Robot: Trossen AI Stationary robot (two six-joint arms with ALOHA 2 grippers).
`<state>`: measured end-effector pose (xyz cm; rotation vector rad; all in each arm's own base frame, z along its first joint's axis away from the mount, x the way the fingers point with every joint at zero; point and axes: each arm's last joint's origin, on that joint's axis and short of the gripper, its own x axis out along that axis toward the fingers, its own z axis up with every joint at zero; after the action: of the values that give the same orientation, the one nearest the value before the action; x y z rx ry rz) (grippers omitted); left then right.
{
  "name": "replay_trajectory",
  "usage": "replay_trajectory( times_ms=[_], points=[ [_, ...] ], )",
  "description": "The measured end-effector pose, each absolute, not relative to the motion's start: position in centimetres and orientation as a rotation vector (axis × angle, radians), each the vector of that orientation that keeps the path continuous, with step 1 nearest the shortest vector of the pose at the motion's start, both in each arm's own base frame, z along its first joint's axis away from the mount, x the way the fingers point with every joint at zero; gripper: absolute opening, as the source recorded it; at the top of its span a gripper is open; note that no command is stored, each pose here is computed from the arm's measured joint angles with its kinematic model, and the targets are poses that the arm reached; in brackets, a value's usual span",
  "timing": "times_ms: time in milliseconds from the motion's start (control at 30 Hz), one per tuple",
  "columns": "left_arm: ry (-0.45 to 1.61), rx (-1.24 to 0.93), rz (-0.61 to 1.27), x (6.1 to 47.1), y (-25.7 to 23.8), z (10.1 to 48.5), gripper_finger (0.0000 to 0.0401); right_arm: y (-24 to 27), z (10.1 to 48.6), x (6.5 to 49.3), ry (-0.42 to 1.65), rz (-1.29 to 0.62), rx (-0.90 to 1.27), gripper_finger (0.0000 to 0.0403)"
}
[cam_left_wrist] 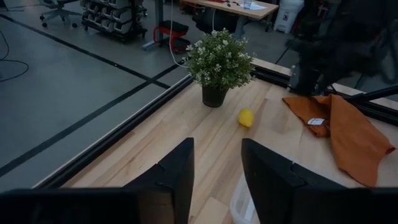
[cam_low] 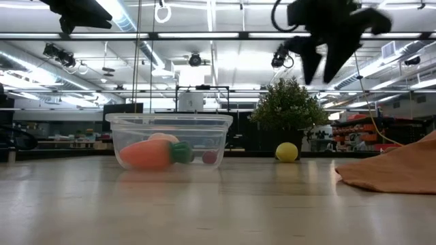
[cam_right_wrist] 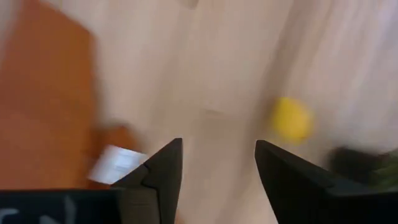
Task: Pick and placing Produce into tupperware
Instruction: Put the yellow lemon into the transparent bin
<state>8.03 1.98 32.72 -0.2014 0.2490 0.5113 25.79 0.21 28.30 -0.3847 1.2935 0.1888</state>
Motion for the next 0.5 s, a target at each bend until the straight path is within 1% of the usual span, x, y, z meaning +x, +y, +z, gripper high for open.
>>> replay_trajectory(
  times_ms=[67,133,200,300,500],
  points=[
    [0.248,-0.205,0.512,8.0,2.0,32.7,0.0138,-0.6,27.7,26.7,1.336,0.218,-0.532,0.0177],
    [0.248,-0.205,0.512,8.0,2.0,32.7,0.0138,-1.6,26.7,27.5,1.414,0.242,-0.612,0.0182],
    [0.248,-0.206,0.512,8.0,2.0,32.7,0.0140,-2.8,25.9,28.4,1.464,0.239,-0.601,0.0188],
    [0.247,-0.216,0.517,8.1,2.0,32.7,0.0141,-4.4,25.4,29.6,1.482,0.216,-0.581,0.0201],
    [0.244,-0.222,0.525,8.1,2.0,32.7,0.0134,-6.4,24.9,31.5,1.435,0.243,-0.549,0.0245]
  ],
)
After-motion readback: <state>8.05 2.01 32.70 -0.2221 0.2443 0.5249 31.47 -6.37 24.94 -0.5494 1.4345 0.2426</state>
